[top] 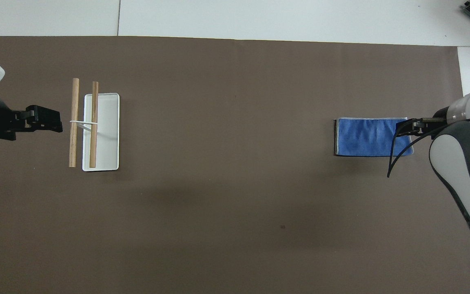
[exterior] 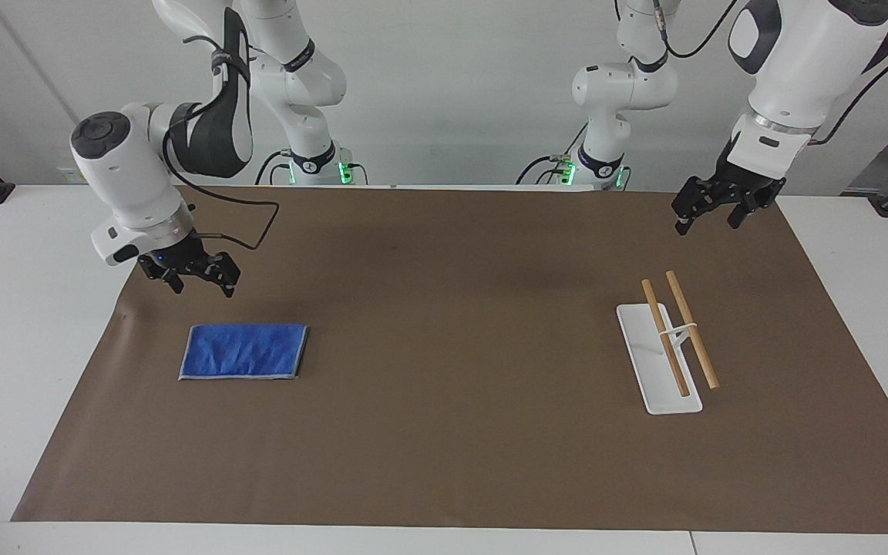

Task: Right arm passes towel to left arm to hang
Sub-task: 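Reach the right gripper to the blue towel and grasp its edge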

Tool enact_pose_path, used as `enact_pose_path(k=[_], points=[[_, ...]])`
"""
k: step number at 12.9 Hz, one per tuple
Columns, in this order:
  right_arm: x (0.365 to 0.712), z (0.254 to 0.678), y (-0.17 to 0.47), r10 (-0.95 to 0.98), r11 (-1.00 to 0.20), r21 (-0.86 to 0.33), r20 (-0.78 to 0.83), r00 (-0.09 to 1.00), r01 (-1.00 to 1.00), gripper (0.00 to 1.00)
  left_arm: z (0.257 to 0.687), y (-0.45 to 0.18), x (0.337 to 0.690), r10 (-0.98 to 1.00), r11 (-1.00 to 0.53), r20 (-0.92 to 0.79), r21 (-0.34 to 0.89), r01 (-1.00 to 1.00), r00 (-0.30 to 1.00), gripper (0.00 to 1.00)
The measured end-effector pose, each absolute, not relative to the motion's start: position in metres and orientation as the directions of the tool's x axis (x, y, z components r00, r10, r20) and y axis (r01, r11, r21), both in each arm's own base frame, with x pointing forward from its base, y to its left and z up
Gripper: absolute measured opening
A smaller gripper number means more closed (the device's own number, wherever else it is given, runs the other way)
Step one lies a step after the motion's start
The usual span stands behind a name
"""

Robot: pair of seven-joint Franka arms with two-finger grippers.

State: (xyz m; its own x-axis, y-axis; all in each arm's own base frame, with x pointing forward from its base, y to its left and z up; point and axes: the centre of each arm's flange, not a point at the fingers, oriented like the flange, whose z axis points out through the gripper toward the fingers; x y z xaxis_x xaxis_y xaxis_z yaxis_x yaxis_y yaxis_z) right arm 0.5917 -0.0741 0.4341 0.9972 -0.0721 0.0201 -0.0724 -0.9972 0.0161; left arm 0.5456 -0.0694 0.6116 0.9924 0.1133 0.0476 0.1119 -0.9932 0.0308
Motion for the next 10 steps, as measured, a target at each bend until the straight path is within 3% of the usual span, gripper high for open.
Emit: enact_pose_path(k=[10], points=[[0.608, 0.313, -0.09, -0.06, -0.998, 0.01, 0.045, 0.997, -0.061, 1.0, 0.608, -0.069, 0.545, 0.113, -0.993, 0.042, 0.029, 0.112, 0.993, 1.0]])
